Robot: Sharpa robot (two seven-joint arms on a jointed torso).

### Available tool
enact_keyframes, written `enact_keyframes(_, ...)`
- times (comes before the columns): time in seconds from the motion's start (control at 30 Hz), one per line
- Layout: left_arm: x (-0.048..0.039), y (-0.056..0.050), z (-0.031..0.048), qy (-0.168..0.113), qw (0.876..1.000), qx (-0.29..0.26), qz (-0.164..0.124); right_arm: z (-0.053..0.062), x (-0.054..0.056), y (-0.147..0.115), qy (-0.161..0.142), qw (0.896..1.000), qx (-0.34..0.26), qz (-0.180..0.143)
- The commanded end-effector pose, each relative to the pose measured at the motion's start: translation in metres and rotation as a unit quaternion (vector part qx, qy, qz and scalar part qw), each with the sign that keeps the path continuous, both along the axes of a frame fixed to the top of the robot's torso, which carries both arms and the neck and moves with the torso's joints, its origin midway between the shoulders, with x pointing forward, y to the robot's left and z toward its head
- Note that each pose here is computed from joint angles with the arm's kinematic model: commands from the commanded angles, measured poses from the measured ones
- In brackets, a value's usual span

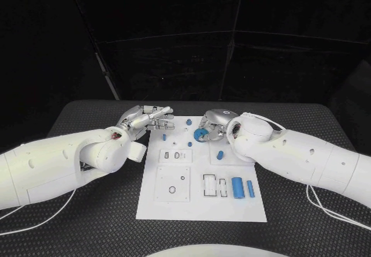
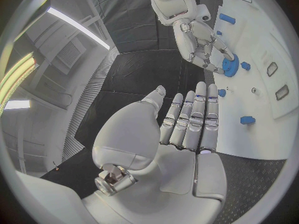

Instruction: Assemble the parts on the task board

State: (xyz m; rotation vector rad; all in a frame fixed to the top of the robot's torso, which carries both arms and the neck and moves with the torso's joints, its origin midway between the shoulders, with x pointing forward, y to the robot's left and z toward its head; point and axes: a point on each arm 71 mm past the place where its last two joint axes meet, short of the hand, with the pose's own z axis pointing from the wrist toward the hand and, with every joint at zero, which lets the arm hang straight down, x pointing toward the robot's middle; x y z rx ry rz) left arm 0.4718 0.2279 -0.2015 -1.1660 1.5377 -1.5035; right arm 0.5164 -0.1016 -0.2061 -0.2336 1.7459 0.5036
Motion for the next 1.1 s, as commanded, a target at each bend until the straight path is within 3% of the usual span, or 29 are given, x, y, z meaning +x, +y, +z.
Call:
enact_keyframes(0.03, 0.0001, -0.002, 0.0018, -0.005, 1.000, -0.004, -0.007, -0.004, -0.001, 0.000, -0.001, 1.000, -0.017, 0.008)
enact_keyframes(0.33, 0.0003, -0.002, 0.0017, -0.005, 1.000, -0.003, -0.007, -0.002, -0.003, 0.001, -0.027, 0.999, -0.013, 0.014)
enact_keyframes(0.63, 0.0002, -0.002, 0.0018, -0.005, 1.000, -0.003, -0.007, 0.006, -0.010, 0.006, -0.072, 0.996, 0.031, 0.030)
enact_keyframes(1.1, -0.0001, -0.001, 0.0018, -0.005, 1.000, -0.004, -0.007, 0.014, -0.019, 0.020, -0.088, 0.993, 0.064, 0.048)
